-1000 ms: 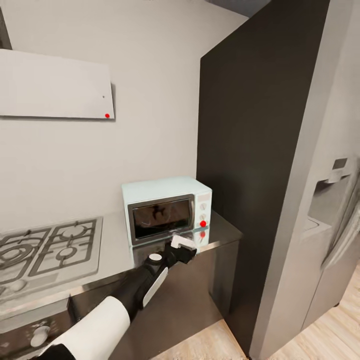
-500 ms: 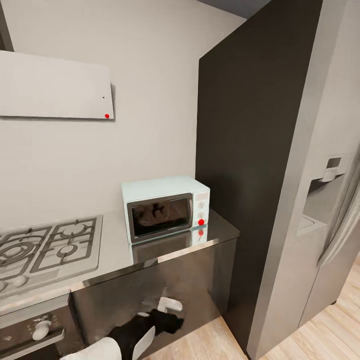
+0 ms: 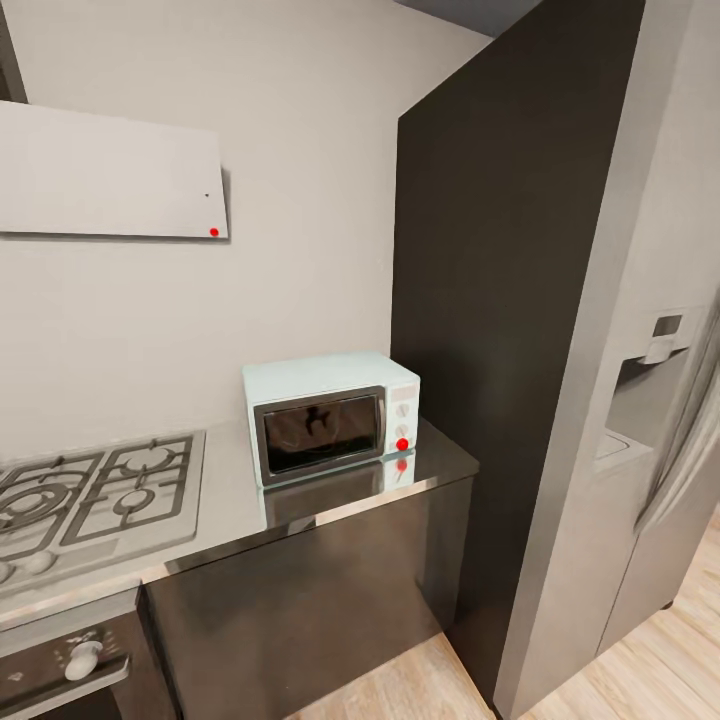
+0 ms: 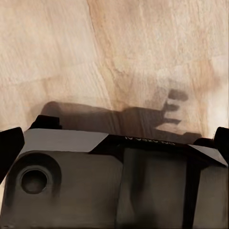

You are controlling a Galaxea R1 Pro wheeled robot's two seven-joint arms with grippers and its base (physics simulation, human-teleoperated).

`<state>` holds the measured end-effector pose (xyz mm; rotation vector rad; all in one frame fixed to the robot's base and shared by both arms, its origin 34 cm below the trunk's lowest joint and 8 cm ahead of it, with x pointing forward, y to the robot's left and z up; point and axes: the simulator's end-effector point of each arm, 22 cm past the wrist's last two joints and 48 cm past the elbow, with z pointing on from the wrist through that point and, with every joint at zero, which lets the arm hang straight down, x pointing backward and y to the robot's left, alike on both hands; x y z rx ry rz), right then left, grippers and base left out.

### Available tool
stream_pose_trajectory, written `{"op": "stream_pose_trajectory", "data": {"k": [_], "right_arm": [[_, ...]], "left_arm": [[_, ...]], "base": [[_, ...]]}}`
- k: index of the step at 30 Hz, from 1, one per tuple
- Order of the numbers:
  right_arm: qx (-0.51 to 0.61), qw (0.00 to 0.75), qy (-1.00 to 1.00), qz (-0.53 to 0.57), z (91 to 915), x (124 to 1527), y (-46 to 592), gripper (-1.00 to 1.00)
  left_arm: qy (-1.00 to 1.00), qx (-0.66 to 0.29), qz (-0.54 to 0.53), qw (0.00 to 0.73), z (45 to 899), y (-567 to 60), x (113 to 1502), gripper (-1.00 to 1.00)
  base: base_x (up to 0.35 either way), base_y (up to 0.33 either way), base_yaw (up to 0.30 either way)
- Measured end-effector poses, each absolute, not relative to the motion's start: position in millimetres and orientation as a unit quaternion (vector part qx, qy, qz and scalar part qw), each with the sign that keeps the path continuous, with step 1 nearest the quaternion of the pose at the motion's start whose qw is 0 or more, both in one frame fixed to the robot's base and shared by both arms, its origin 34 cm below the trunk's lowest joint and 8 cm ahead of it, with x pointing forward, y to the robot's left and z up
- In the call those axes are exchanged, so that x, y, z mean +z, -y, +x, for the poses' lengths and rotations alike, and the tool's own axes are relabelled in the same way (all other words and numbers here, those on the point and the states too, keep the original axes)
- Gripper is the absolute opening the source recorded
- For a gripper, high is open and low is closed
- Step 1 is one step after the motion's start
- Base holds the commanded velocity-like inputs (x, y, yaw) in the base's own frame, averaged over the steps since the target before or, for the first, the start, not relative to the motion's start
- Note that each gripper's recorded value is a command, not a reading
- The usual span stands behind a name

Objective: In the kitchen, take the popcorn bag from the countertop, put it into the microwave, and heat it until the popcorn is cooked so the cooked popcorn ends up inside the bag.

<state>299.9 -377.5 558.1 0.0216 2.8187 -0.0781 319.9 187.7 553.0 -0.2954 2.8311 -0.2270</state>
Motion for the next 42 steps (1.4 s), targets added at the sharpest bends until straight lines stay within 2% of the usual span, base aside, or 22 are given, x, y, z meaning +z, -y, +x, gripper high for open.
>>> {"op": "stream_pose_trajectory", "data": {"k": [7, 42], "right_arm": [[-0.028, 0.155, -0.987, 0.011, 297.4, 557.2, 377.7, 1.00], [-0.044, 0.156, -0.987, 0.012, 298.1, 556.7, 378.2, 1.00]], "left_arm": [[-0.979, -0.082, -0.120, 0.143, 319.5, -185.8, 553.1, 1.00], [-0.979, -0.084, -0.115, 0.143, 318.8, -182.6, 553.3, 1.00]], "base": [[0.000, 0.000, 0.057], [0.000, 0.000, 0.268]]}}
